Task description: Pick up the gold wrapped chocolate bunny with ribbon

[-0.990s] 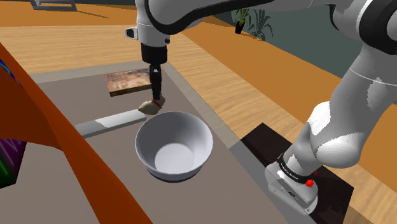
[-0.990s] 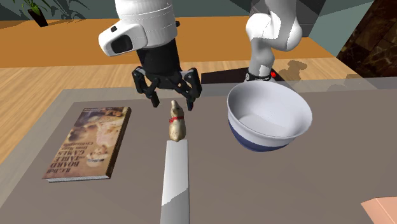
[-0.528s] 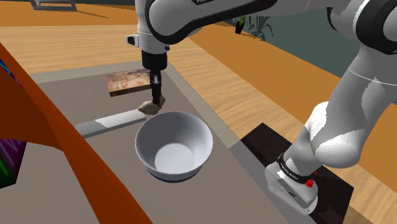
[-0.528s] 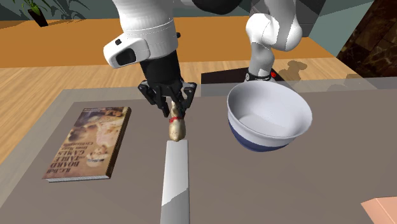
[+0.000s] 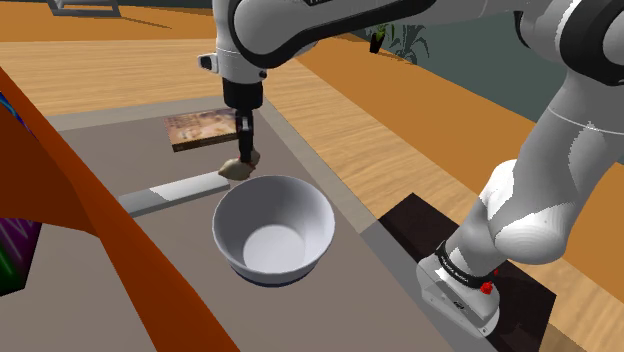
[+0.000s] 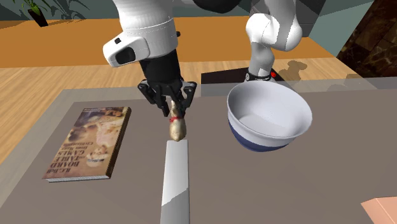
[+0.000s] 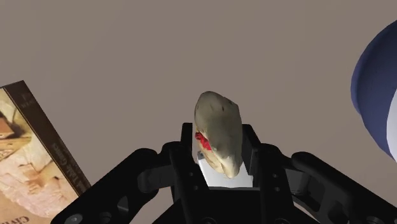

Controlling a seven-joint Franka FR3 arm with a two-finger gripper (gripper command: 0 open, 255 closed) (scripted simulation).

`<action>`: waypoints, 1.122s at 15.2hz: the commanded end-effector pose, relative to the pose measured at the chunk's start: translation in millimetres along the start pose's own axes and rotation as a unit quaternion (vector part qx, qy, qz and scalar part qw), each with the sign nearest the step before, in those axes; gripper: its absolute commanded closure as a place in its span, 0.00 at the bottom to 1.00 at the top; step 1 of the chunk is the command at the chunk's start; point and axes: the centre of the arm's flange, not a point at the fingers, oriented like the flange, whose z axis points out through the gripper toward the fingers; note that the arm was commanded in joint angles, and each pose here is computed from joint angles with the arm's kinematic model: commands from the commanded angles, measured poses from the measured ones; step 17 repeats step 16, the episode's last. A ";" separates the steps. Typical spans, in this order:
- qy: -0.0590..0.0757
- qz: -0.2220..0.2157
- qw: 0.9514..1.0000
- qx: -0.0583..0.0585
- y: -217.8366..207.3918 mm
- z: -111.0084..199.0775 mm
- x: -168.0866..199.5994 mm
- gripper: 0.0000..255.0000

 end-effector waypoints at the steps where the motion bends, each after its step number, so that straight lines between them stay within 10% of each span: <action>1: 0.000 0.000 1.000 0.000 -1.3 -7.9 0.5 1.00; 17: 0.000 0.000 1.000 0.000 -9.2 -76.8 2.8 1.00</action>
